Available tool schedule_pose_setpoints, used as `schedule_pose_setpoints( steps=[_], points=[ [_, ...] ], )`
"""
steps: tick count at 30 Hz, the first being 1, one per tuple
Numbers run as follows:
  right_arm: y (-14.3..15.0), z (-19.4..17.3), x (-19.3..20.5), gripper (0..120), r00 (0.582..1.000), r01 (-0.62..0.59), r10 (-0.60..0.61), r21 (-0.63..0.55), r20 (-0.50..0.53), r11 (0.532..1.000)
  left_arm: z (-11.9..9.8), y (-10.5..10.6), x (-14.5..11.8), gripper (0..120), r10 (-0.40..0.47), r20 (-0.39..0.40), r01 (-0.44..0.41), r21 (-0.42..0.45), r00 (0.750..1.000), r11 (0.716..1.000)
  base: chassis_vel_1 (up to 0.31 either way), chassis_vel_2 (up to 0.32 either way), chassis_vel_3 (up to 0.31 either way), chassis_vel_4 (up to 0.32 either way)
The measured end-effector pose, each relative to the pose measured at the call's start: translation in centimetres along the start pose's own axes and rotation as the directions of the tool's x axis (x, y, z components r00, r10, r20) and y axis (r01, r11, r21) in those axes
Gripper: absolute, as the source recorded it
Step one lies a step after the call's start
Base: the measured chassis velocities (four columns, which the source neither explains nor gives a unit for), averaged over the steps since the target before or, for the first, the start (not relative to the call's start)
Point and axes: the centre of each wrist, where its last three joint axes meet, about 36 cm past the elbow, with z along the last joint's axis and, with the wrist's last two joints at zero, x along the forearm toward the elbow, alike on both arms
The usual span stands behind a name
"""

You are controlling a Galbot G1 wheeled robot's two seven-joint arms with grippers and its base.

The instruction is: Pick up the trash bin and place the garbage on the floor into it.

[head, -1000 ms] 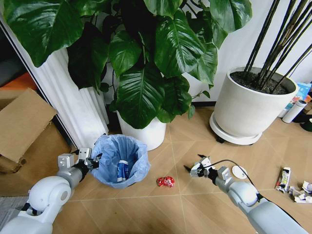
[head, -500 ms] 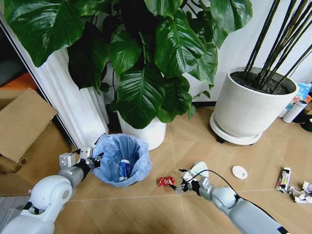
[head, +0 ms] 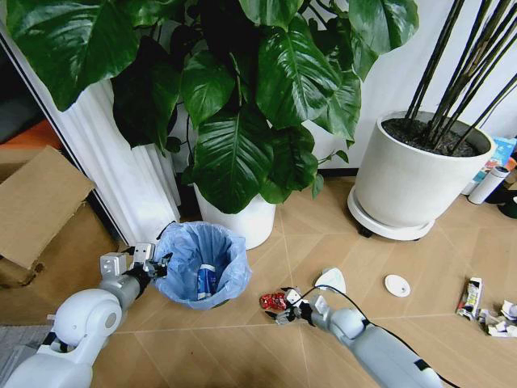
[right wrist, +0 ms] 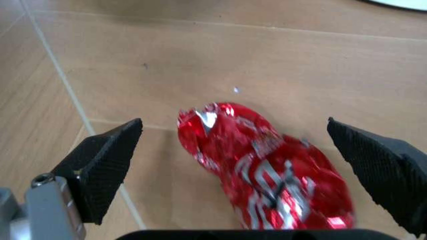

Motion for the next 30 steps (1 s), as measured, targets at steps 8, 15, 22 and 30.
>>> schedule_pose_setpoints(
  steps=[8, 15, 22, 30],
  points=[
    [0.0, -0.2, -2.5, 100, 1.000, -0.008, 0.008, -0.031, 0.007, 1.000, 0.0, -0.1, -0.1, 0, 0.005, -0.003, -0.005, 0.000, 1.000, 1.000, 0.000, 0.000, 0.000, 0.000],
    [-0.4, 0.5, -2.9, 100, 1.000, -0.019, 0.019, -0.045, -0.011, 0.999, -0.1, 0.0, -0.1, 0, 0.006, -0.002, -0.006, -0.004, 1.000, 1.000, 0.000, 0.000, 0.000, 0.000],
    [-0.2, 1.1, -3.4, 98, 1.000, -0.024, 0.024, -0.055, -0.013, 0.998, 0.0, 0.0, -0.1, 0, 0.009, -0.005, -0.009, -0.004, 1.000, 1.000, 0.000, 0.000, 0.000, 0.000],
    [-0.5, 0.9, -4.1, 73, 0.999, -0.038, 0.037, -0.057, -0.012, 0.998, 0.0, 0.1, -0.1, 0, 0.009, -0.007, -0.010, -0.007, 1.000, 1.000, 0.000, 0.000, 0.000, 0.000]
  ],
)
